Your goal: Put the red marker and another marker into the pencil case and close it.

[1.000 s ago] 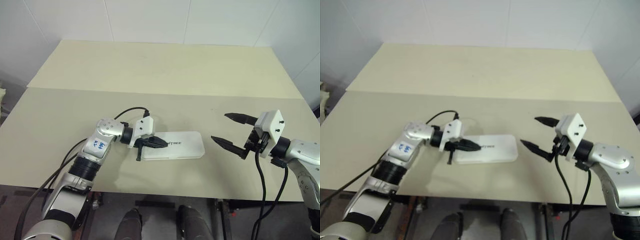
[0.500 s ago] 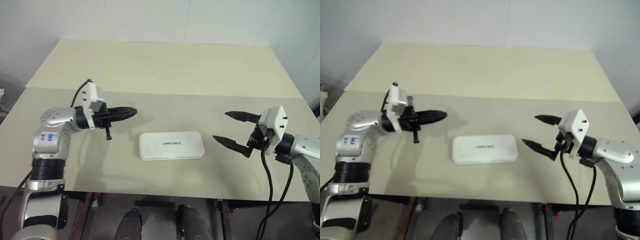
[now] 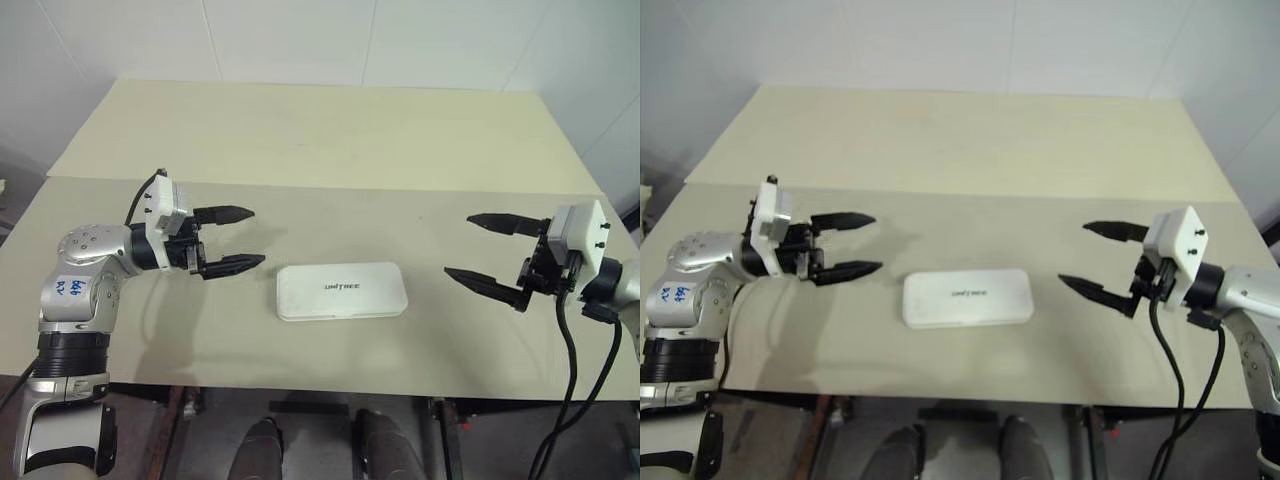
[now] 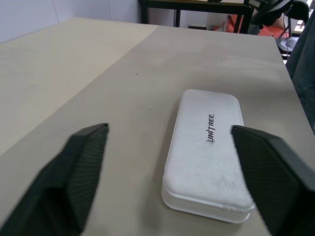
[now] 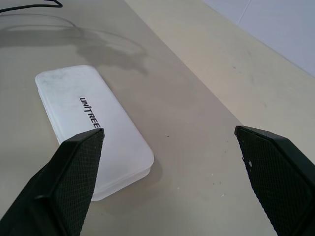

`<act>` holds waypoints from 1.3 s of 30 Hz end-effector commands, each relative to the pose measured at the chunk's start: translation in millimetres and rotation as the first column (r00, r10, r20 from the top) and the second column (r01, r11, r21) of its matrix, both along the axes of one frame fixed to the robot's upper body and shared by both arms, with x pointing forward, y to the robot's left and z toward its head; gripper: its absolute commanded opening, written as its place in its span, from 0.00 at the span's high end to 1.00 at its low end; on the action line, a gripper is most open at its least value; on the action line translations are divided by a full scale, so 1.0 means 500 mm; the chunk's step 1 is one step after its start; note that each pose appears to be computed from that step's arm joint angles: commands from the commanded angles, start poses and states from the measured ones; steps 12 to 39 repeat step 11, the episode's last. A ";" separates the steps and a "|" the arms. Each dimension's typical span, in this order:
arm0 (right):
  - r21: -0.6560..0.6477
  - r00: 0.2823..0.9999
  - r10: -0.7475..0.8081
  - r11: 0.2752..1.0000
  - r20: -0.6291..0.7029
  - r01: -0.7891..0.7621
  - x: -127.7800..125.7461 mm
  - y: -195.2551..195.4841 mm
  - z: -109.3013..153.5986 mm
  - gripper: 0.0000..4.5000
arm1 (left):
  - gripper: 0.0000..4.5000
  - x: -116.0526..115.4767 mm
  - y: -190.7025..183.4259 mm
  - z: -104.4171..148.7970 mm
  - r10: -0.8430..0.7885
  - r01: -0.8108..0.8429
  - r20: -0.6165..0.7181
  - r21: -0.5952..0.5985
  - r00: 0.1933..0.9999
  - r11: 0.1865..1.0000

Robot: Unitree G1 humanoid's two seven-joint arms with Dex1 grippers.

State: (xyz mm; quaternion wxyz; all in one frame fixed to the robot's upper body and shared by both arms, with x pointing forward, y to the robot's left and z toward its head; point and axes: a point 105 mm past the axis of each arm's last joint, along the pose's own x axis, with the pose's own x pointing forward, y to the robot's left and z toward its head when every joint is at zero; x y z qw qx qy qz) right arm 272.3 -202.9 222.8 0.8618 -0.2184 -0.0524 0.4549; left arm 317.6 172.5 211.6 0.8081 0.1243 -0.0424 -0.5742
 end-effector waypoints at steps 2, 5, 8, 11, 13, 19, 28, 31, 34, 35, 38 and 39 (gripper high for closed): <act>0.002 0.999 -0.016 1.000 0.052 0.016 -0.009 -0.008 0.028 0.00 | 0.01 0.006 -0.003 0.025 0.001 -0.002 0.082 0.012 0.997 1.000; -0.004 0.999 -0.017 1.000 0.044 0.017 -0.015 -0.009 0.022 0.00 | 0.01 0.014 -0.002 0.024 -0.006 0.003 0.087 0.028 0.996 1.000; 0.002 0.999 -0.035 0.999 0.027 0.035 -0.019 -0.021 0.013 0.00 | 0.01 0.017 -0.001 0.021 0.005 -0.007 0.082 0.020 0.997 1.000; 0.002 0.998 -0.051 0.999 0.025 0.051 -0.017 -0.033 0.013 0.00 | 0.01 0.011 -0.005 0.021 0.002 -0.003 0.079 0.019 0.997 1.000; 0.002 0.998 -0.051 0.999 0.025 0.051 -0.017 -0.033 0.013 0.00 | 0.01 0.011 -0.005 0.021 0.002 -0.003 0.079 0.019 0.997 1.000; 0.002 0.998 -0.051 0.999 0.025 0.051 -0.017 -0.033 0.013 0.00 | 0.01 0.011 -0.005 0.021 0.002 -0.003 0.079 0.019 0.997 1.000; 0.002 0.998 -0.051 0.999 0.025 0.051 -0.017 -0.033 0.013 0.00 | 0.01 0.011 -0.005 0.021 0.002 -0.003 0.079 0.019 0.997 1.000; 0.002 0.998 -0.051 0.999 0.025 0.051 -0.017 -0.033 0.013 0.00 | 0.01 0.011 -0.005 0.021 0.002 -0.003 0.079 0.019 0.997 1.000; 0.002 0.998 -0.051 0.999 0.025 0.051 -0.017 -0.033 0.013 0.00 | 0.01 0.011 -0.005 0.021 0.002 -0.003 0.079 0.019 0.997 1.000; 0.002 0.998 -0.051 0.999 0.025 0.051 -0.017 -0.033 0.013 0.00 | 0.01 0.011 -0.005 0.021 0.002 -0.003 0.079 0.019 0.997 1.000; 0.002 0.998 -0.051 0.999 0.025 0.051 -0.017 -0.033 0.013 0.00 | 0.01 0.011 -0.005 0.021 0.002 -0.003 0.079 0.019 0.997 1.000; 0.002 0.998 -0.051 0.999 0.025 0.051 -0.017 -0.033 0.013 0.00 | 0.01 0.011 -0.005 0.021 0.002 -0.003 0.079 0.019 0.997 1.000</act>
